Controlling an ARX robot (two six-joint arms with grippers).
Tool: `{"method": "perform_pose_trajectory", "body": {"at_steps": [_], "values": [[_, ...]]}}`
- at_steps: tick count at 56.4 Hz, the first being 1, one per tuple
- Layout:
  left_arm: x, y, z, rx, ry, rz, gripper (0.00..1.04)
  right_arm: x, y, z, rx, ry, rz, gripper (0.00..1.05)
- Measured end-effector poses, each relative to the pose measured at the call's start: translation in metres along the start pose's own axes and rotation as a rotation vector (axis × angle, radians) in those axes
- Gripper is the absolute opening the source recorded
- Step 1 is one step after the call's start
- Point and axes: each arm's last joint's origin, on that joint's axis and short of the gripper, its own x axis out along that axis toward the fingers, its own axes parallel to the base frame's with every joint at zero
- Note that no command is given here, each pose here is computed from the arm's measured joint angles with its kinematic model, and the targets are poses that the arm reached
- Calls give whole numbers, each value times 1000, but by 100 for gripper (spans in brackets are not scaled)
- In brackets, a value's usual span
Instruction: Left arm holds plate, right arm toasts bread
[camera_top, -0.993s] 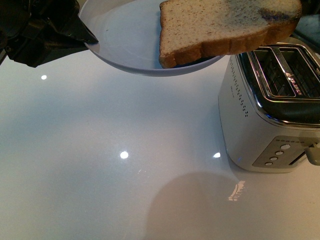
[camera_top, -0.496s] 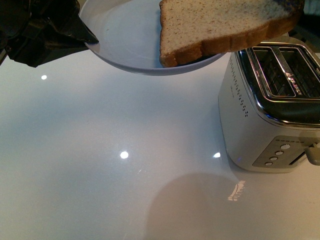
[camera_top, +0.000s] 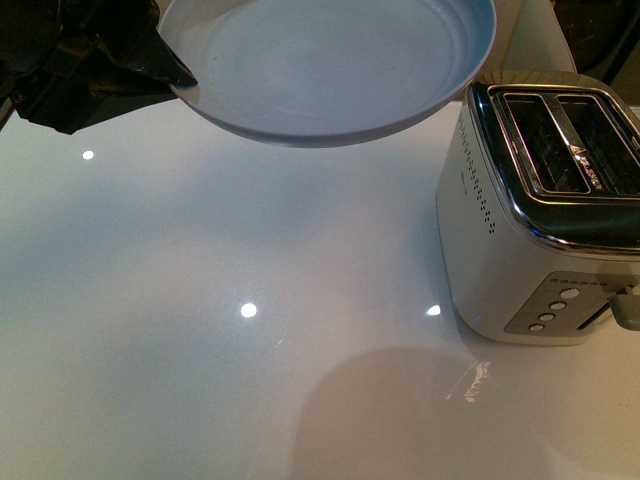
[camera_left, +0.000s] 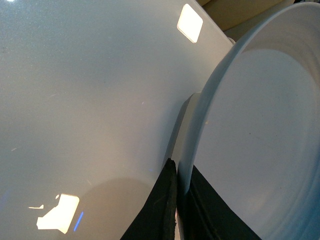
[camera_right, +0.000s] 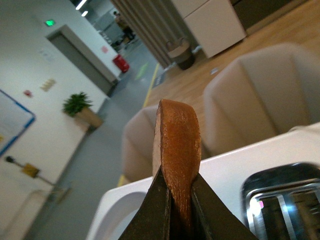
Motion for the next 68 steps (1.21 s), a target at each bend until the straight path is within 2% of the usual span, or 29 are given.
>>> {"method": "perform_pose_trajectory", "body": {"at_steps": [8, 21, 33, 68], "values": [[0, 0, 0, 0, 0, 0, 3, 3, -6, 3, -234, -16, -88, 3], [0, 0, 0, 0, 0, 0, 3, 26, -24, -24, -426, 53, -193, 3], [0, 0, 0, 0, 0, 0, 3, 40, -36, -52, -490, 142, -225, 3], [0, 0, 0, 0, 0, 0, 3, 60, -58, -100, -540, 265, -270, 3]]}}
